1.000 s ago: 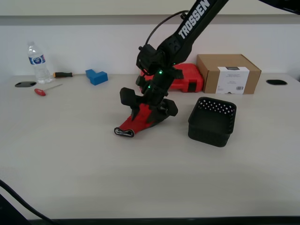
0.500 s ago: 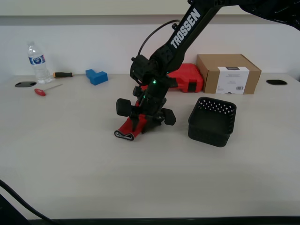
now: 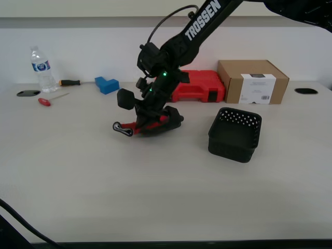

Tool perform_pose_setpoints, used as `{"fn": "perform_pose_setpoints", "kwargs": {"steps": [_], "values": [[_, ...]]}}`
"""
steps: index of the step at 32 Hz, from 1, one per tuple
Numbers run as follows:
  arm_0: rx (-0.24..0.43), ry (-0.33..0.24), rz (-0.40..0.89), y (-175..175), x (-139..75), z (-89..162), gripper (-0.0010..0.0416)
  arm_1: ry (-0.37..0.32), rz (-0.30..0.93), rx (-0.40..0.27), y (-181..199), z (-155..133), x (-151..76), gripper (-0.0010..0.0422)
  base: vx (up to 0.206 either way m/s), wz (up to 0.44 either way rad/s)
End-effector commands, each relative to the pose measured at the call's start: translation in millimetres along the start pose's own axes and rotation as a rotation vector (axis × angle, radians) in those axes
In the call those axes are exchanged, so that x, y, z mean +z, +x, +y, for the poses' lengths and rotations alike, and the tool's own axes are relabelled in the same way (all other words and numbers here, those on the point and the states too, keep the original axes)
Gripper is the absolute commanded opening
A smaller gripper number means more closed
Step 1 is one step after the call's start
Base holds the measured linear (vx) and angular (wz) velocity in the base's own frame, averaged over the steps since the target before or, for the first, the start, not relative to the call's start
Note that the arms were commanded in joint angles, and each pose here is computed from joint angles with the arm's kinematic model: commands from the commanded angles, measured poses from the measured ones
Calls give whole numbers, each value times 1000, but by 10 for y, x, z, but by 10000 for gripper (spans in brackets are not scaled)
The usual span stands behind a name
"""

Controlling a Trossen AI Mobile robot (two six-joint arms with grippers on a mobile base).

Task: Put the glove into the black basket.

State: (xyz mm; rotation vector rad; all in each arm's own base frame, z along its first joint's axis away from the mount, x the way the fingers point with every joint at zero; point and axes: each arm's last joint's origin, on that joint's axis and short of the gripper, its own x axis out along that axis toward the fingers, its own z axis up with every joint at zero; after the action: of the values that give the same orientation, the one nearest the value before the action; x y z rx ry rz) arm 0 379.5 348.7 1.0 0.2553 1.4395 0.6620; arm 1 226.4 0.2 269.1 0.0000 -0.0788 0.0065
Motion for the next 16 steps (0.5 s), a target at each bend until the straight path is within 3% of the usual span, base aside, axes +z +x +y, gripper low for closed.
{"fn": "perform_pose_setpoints", "kwargs": {"steps": [1, 3, 5, 9, 11, 16], "values": [[24, -44, -14, -136, 105, 148, -1, 0, -6, 0, 1, -1, 7, 0, 0, 0], [34, -78, -39, -257, 168, 251, -1, 0, -5, 1, 1, 0, 6, 0, 0, 0], [61, -163, -122, -588, 309, 506, -1, 0, -5, 1, 1, 0, 6, 0, 0, 0], [27, -287, -235, -1147, 393, 806, -1, 0, -6, 5, 1, 1, 7, 0, 0, 0], [27, -302, -251, -1249, 408, 836, -1, 0, -3, 5, 1, 1, 4, 0, 0, 0], [-74, -369, -330, -1829, 441, 913, -1, 0, 1, 8, 1, 2, 0, 0, 0, 0]]}}
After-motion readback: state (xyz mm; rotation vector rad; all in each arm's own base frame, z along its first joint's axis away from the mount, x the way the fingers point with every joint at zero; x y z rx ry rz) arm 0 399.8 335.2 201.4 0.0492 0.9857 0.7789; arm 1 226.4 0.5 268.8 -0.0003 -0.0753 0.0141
